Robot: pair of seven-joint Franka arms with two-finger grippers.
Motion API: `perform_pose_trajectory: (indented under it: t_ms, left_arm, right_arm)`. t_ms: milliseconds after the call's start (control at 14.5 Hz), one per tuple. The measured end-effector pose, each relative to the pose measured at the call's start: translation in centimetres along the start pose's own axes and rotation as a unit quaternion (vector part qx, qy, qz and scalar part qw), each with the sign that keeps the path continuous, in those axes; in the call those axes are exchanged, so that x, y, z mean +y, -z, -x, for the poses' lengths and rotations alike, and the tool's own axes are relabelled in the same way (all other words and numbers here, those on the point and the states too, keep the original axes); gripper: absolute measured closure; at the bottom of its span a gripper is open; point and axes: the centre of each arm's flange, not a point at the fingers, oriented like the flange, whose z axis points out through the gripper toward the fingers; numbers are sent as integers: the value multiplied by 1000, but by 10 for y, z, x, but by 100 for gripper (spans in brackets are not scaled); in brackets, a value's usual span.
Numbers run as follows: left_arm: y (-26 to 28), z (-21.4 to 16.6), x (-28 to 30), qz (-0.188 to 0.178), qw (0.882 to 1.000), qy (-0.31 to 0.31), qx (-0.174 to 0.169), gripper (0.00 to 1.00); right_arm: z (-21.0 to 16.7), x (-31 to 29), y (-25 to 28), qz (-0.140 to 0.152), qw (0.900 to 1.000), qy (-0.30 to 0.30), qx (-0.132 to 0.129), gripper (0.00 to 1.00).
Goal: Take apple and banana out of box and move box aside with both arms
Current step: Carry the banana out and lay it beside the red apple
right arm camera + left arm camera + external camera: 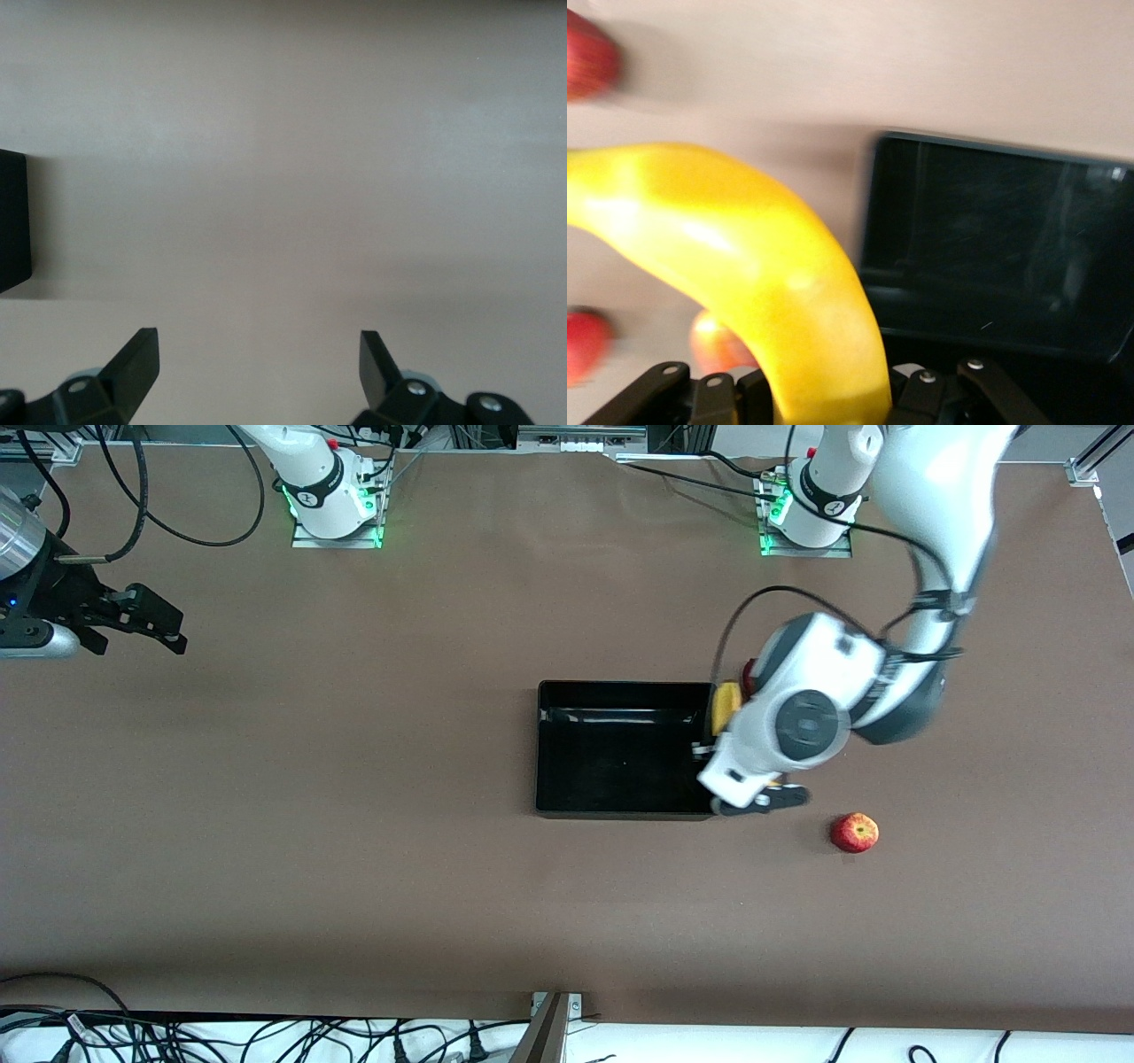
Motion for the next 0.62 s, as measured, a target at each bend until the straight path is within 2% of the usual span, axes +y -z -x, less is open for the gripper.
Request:
perform_pose_trajectory:
  t_ms: [138, 276, 415, 622]
  left_arm:
    - [13, -24, -80, 13, 998, -58, -17, 94]
    - [9, -48, -173, 24, 992, -120, -14, 94]
    - [-5, -75, -252, 29, 985, -166, 23, 94]
    - [-45, -115, -314, 26, 979, -178, 98, 94]
  right_arm:
    - [0, 0, 0, 0, 1000, 0, 0, 0]
    - [1, -1, 0, 0, 1000, 1, -3, 0]
    - [2, -3, -1, 0, 1000, 2, -8, 0]
    - [2, -2, -2, 1, 1000, 3, -11, 0]
